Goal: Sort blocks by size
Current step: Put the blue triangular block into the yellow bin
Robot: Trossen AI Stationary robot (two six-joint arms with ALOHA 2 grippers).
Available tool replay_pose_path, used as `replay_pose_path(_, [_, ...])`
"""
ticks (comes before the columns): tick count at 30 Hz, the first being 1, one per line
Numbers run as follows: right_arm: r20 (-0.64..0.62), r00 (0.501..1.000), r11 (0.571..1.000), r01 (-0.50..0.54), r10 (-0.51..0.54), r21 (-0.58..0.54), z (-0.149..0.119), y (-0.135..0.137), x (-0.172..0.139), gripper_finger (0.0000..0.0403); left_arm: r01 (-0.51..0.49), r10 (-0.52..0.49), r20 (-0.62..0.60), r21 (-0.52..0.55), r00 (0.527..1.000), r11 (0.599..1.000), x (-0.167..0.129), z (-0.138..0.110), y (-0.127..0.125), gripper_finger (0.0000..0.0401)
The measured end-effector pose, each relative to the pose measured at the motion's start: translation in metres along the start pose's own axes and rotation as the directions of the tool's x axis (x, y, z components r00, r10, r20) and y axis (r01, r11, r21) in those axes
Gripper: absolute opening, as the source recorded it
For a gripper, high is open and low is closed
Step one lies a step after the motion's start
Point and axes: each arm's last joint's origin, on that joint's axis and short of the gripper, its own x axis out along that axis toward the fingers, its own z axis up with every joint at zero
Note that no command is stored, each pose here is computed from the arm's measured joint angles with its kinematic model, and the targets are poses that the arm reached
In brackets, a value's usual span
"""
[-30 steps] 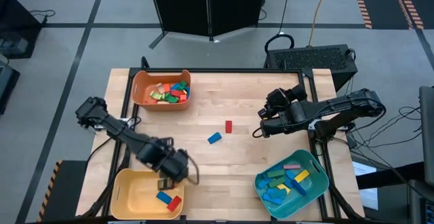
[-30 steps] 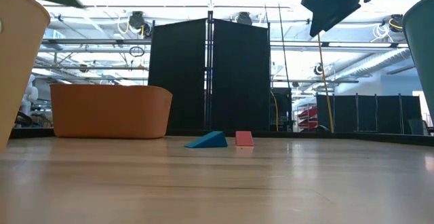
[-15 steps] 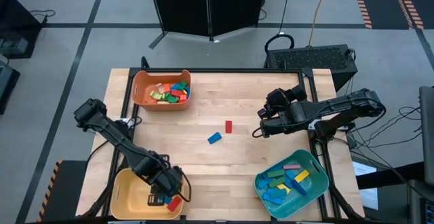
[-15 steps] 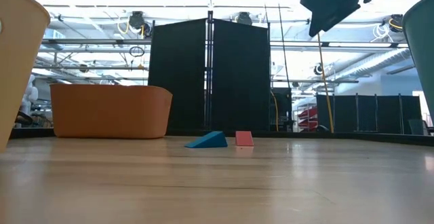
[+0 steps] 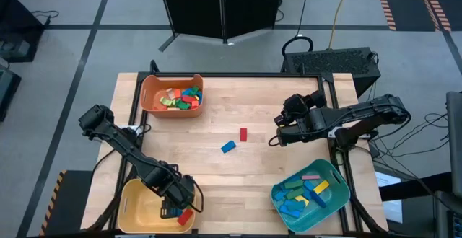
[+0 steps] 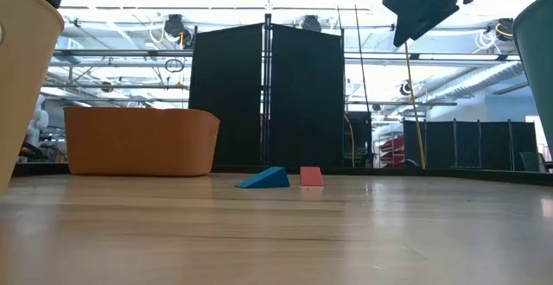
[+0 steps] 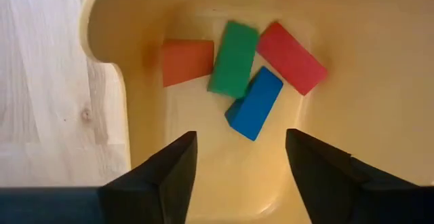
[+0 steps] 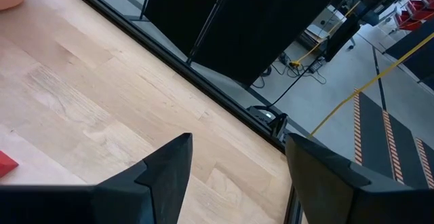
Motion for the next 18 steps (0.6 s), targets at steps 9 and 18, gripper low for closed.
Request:
replay_pose_path(9, [0.002, 1.000, 1.000, -0.004, 0.004, 0.008, 0.000, 0.001, 0.000, 0.0224, -0.070, 0.069, 0.007, 0.104, 0.998, 0.992, -0.006, 0.006, 0.013, 0.0244])
replay_pose_path(18, [0.003, 1.000, 1.000, -0.006, 0.006, 0.008, 0.000, 0.001, 0.000, 0.0224, -0.163, 0.155, 0.058, 0.156, 0.986, 0.974, -0.028, 0.021, 0.029, 0.0244])
